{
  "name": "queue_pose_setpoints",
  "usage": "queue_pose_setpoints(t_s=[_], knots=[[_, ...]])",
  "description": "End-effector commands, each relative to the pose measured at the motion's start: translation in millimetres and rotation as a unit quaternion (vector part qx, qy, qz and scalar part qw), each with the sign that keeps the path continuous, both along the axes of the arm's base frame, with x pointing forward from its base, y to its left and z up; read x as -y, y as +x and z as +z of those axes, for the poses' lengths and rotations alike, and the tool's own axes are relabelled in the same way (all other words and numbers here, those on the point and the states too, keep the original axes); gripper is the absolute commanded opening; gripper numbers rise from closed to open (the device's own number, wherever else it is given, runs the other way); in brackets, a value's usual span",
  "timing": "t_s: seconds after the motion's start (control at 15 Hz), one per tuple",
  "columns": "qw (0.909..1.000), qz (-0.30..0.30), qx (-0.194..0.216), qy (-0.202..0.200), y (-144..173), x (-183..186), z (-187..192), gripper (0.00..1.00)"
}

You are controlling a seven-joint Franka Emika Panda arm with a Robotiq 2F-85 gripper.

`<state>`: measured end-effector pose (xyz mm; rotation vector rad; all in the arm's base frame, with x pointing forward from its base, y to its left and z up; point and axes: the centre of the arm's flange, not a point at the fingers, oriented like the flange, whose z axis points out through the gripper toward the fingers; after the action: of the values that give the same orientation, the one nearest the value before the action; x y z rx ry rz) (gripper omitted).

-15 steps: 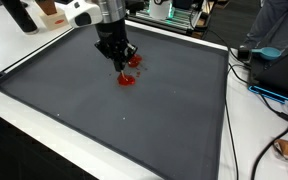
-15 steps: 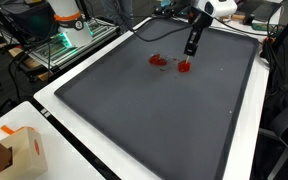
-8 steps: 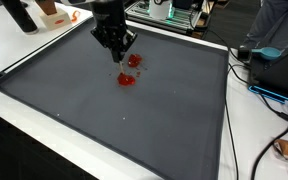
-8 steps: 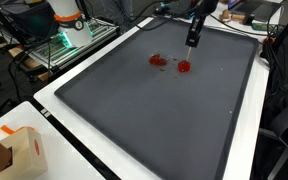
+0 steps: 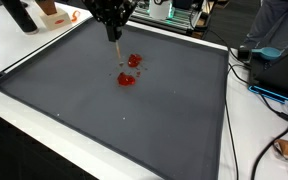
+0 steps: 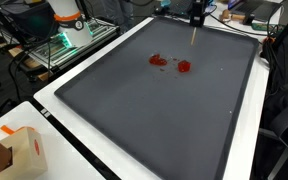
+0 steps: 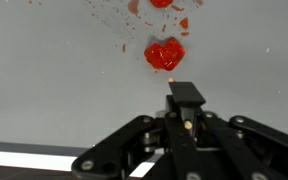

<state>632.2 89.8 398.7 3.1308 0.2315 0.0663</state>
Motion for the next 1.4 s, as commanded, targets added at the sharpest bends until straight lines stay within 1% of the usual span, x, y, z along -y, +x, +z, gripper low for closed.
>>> queue_pose_setpoints(t_s=[0.0,0.33,0.47,0.53,1.33], knots=[[1.0,0.002,-0.002,-0.005,-12,0,21,0.03],[1.0,0.004,-0.006,-0.004,-16,-3,34,0.03],[0.9997,0.007,-0.013,-0.018,-17,-5,35,0.03],[1.0,0.005,-0.003,-0.004,-12,-3,31,0.13],[0.9999,0.007,-0.006,-0.007,-13,-4,31,0.13]])
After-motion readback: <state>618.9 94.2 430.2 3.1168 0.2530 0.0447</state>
